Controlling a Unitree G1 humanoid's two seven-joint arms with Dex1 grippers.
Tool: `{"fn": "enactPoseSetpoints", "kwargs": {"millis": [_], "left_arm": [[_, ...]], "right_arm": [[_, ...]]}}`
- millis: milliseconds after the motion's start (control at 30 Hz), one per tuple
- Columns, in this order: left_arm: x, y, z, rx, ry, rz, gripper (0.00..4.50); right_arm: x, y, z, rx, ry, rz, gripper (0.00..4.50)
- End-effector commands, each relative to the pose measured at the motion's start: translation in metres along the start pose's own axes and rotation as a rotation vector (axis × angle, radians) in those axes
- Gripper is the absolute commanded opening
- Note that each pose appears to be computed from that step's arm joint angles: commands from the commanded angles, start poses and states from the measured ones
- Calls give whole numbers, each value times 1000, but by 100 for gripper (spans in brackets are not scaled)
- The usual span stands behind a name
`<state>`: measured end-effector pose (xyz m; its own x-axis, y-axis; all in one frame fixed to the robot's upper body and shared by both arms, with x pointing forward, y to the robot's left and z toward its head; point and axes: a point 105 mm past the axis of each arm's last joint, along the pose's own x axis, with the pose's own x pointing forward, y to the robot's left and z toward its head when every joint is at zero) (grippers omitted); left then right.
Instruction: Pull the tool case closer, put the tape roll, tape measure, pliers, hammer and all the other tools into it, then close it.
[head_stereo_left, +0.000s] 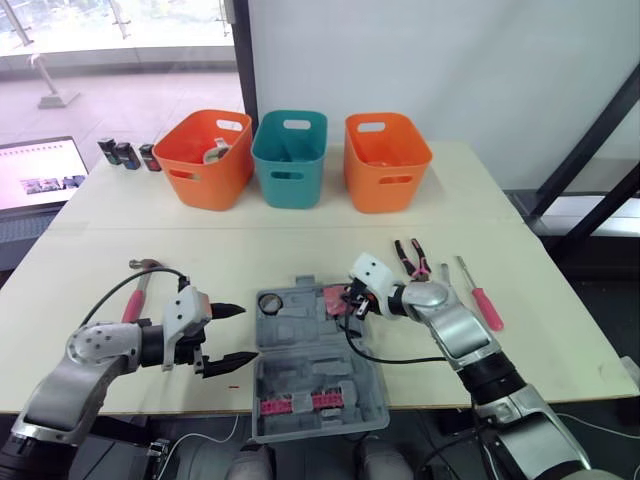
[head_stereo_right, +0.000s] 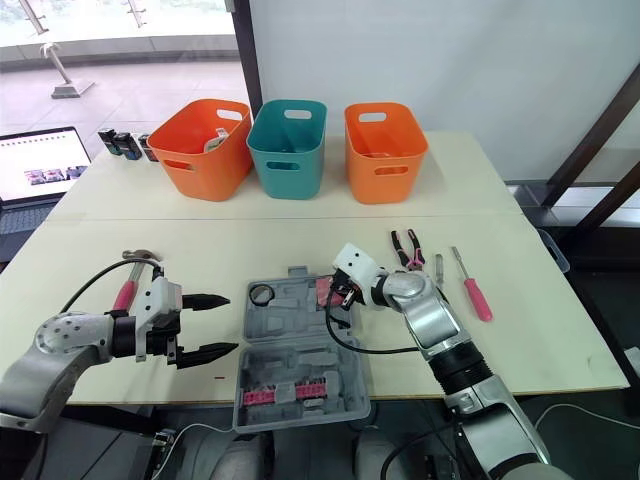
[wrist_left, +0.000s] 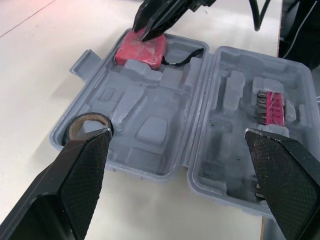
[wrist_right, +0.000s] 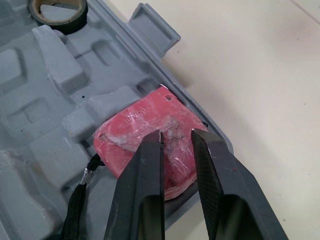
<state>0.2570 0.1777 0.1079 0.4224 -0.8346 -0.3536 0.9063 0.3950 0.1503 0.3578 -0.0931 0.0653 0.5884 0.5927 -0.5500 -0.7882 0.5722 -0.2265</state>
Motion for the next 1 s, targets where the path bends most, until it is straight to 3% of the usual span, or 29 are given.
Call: {"fn": "enactPoseSetpoints", "kwargs": {"millis": [33,233,667,867,1000], "left_arm": [[-4,2,8,30,-24,14,450],[-3,3,12,36,-27,11,450],[-1,0,13,31,-20,2,450],[-6,0,10,27,-13,12,450],[-14,3,7,18,-4,46,450]], "right_arm": [[0,8,-51,88,214,21,95],[2,27,-79,160,387,68,95],[21,30,-52,42,373,78,95],[6,20,-1,54,171,77,95],[-33,10,65,38,-139,75,95]]}}
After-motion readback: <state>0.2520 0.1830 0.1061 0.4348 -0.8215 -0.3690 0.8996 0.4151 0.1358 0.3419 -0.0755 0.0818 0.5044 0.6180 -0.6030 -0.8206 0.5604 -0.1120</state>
